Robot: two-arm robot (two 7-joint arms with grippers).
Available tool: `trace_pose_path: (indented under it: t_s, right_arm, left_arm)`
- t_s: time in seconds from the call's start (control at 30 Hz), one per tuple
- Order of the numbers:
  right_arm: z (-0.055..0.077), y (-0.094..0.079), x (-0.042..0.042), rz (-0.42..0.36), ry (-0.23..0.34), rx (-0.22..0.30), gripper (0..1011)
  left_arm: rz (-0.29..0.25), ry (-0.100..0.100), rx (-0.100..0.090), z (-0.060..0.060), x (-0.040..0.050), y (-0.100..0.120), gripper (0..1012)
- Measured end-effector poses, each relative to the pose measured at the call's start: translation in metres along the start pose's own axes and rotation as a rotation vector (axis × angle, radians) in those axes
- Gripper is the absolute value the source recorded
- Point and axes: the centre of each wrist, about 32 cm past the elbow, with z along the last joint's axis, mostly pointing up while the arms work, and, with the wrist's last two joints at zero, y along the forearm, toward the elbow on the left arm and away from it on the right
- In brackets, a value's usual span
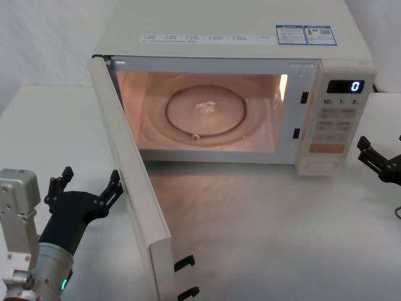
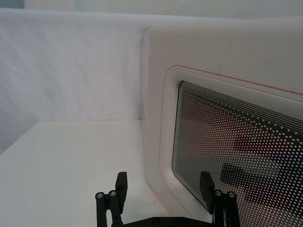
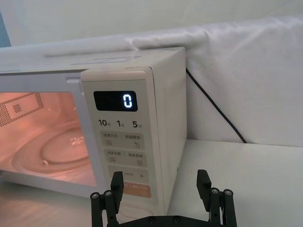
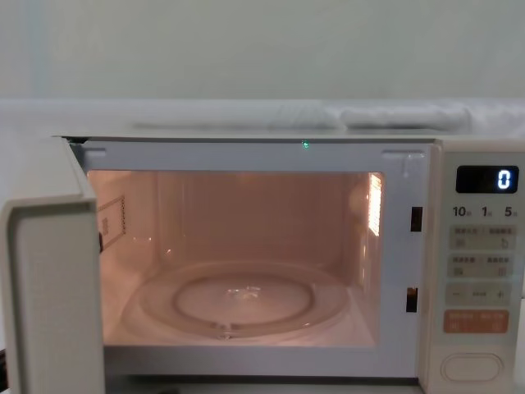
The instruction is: Press the button to open the microwave door with one hand; close the microwave door with the other hand.
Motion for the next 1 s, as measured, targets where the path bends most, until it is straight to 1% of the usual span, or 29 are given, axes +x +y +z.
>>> trace_pose_path:
  t_s: [0.07,0.1,0.13,0.17,0.23,0.27,0.33,0.37,0.43,0.47,0.5,0.57,0.6,0.63,0.67,0.7,0.77,0.8,0.87,0.9,0.97,1.0]
  right_arm:
    - [0.0000,0.0000,0.0000,0.000,0.000,0.000,1003]
    - [0.0000,0.0000,0.0000,0.000,0.000,0.000,1003]
    - [0.0000,0.0000,0.0000,0.000,0.000,0.000,1002]
    - [0.0000,0.0000,0.0000,0.000,0.000,0.000,1002]
    - [0.0000,0.0000,0.0000,0.000,0.000,0.000,1002]
    - [0.0000,0.0000,0.0000,0.000,0.000,0.000,1002]
    - [0.0000,0.0000,0.0000,0.000,0.000,0.000,1002]
    - [0.0000,0.0000,0.0000,0.000,0.000,0.000,1002]
    - [0.0000,0.0000,0.0000,0.000,0.000,0.000,1003]
    - [0.0000,0.0000,0.0000,0.000,0.000,0.000,1002]
    - [0.0000,0.0000,0.0000,0.000,0.000,0.000,1002]
    - [0.0000,0.0000,0.0000,0.000,0.000,0.000,1002]
    - [0.0000,0.0000,0.0000,0.000,0.000,0.000,1002]
    - [0.0000,0.0000,0.0000,0.000,0.000,0.000,1002]
    - [0.0000,0.0000,0.0000,0.000,0.000,0.000,1002]
    - [0.0000,0.0000,0.0000,0.000,0.000,0.000,1002]
    - [0.0000,0.0000,0.0000,0.000,0.000,0.000,1002]
    - [0.0000,0.0000,0.0000,0.000,0.000,0.000,1003]
    - [0.0000,0.0000,0.0000,0.000,0.000,0.000,1002]
    - [0.0000,0.0000,0.0000,0.000,0.000,0.000,1002]
    - [0.0000,0.0000,0.0000,0.000,0.000,0.000,1002]
    - [0.0000,0.0000,0.0000,0.000,0.000,0.000,1002]
  left_arm:
    - [0.000,0.000,0.000,0.0000,0.0000,0.0000,993]
    - [0.000,0.000,0.000,0.0000,0.0000,0.0000,979]
    - [0.000,0.000,0.000,0.0000,0.0000,0.0000,944]
    - [0.000,0.000,0.000,0.0000,0.0000,0.0000,944]
    - [0.000,0.000,0.000,0.0000,0.0000,0.0000,871]
    - [0.000,0.000,0.000,0.0000,0.0000,0.0000,871]
    - [0.000,0.000,0.000,0.0000,0.0000,0.0000,819]
    - [0.000,0.000,0.000,0.0000,0.0000,0.0000,767]
    - [0.000,0.000,0.000,0.0000,0.0000,0.0000,712]
    - [0.000,0.000,0.000,0.0000,0.0000,0.0000,712]
    - [0.000,0.000,0.000,0.0000,0.0000,0.0000,647]
    - [0.000,0.000,0.000,0.0000,0.0000,0.0000,608]
    - [0.000,0.000,0.000,0.0000,0.0000,0.0000,546]
    - [0.000,0.000,0.000,0.0000,0.0000,0.0000,532]
    - [0.000,0.000,0.000,0.0000,0.0000,0.0000,483]
    - [0.000,0.000,0.000,0.0000,0.0000,0.0000,460]
    - [0.000,0.000,0.000,0.0000,0.0000,0.0000,383]
    - [0.000,0.000,0.000,0.0000,0.0000,0.0000,383]
    - [0.000,0.000,0.000,0.0000,0.0000,0.0000,292]
    - [0.000,0.000,0.000,0.0000,0.0000,0.0000,272]
    - [0.000,0.000,0.000,0.0000,0.0000,0.0000,194]
    - [0.000,0.000,0.000,0.0000,0.0000,0.0000,180]
